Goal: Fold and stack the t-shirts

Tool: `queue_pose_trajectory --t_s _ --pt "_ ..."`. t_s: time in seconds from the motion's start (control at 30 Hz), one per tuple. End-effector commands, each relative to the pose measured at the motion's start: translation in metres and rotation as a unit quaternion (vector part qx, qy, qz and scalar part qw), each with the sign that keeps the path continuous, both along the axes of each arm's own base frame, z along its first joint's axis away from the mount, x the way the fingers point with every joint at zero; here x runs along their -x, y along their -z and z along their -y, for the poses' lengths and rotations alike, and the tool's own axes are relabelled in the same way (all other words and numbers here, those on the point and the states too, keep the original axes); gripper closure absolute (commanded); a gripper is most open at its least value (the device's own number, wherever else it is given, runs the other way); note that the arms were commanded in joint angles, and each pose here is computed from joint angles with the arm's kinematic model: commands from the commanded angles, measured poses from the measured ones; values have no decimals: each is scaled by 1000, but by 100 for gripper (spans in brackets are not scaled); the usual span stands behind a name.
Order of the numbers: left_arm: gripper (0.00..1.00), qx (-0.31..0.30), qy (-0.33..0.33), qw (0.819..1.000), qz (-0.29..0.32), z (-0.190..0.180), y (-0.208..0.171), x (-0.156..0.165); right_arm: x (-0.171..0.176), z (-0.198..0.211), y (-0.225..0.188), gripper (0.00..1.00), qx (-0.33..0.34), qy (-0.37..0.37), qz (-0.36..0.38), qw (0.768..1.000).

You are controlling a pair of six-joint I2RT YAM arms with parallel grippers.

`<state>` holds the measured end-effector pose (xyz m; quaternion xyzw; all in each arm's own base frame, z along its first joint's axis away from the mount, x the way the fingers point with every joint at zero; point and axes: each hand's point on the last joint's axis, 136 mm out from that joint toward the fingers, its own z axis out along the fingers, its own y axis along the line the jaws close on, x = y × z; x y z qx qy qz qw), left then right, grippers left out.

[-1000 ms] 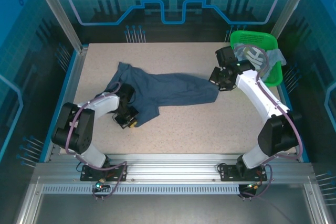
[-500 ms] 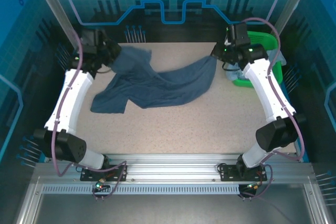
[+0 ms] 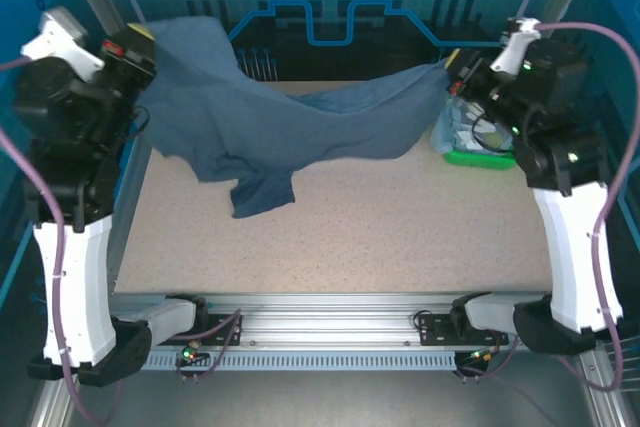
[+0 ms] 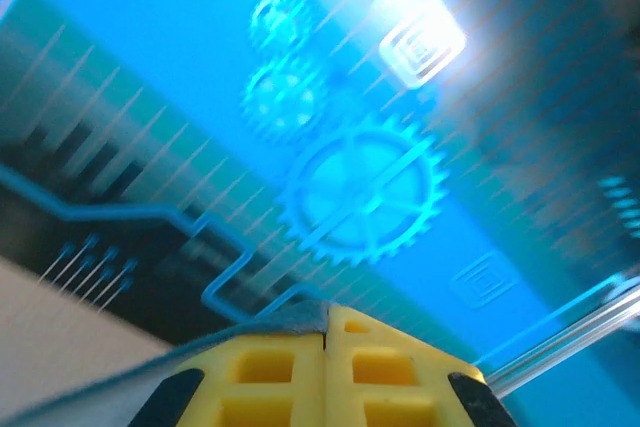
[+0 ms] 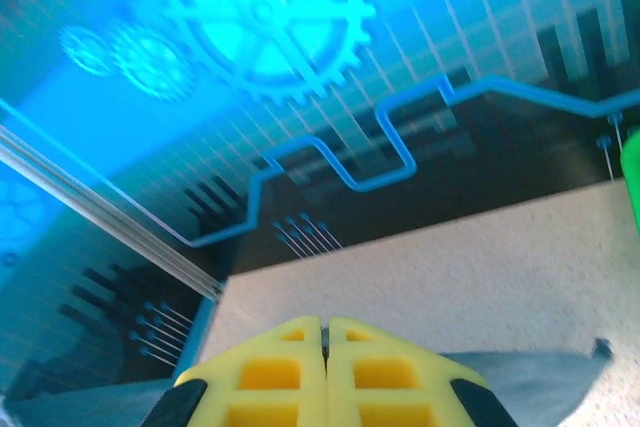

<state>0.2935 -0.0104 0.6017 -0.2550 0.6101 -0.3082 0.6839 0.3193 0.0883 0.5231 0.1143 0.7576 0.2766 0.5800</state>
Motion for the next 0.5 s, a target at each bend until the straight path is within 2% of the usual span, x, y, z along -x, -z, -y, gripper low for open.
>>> queue_pose_trajectory --t_s 0.0,0.17,0.33,0.47 --pt "100 -13 -14 1000 15 -5 -22 -14 1 -2 -16 100 -17 -3 16 1000" --pt "100 10 26 999 -29 4 -4 -81 -41 -8 2 100 -29 7 -22 999" --pt "100 55 83 992 -74 4 36 -161 -108 -11 31 100 -45 11 -58 997" --pt "100 68 123 987 -83 -2 53 -204 -157 -14 44 100 -47 7 -71 996"
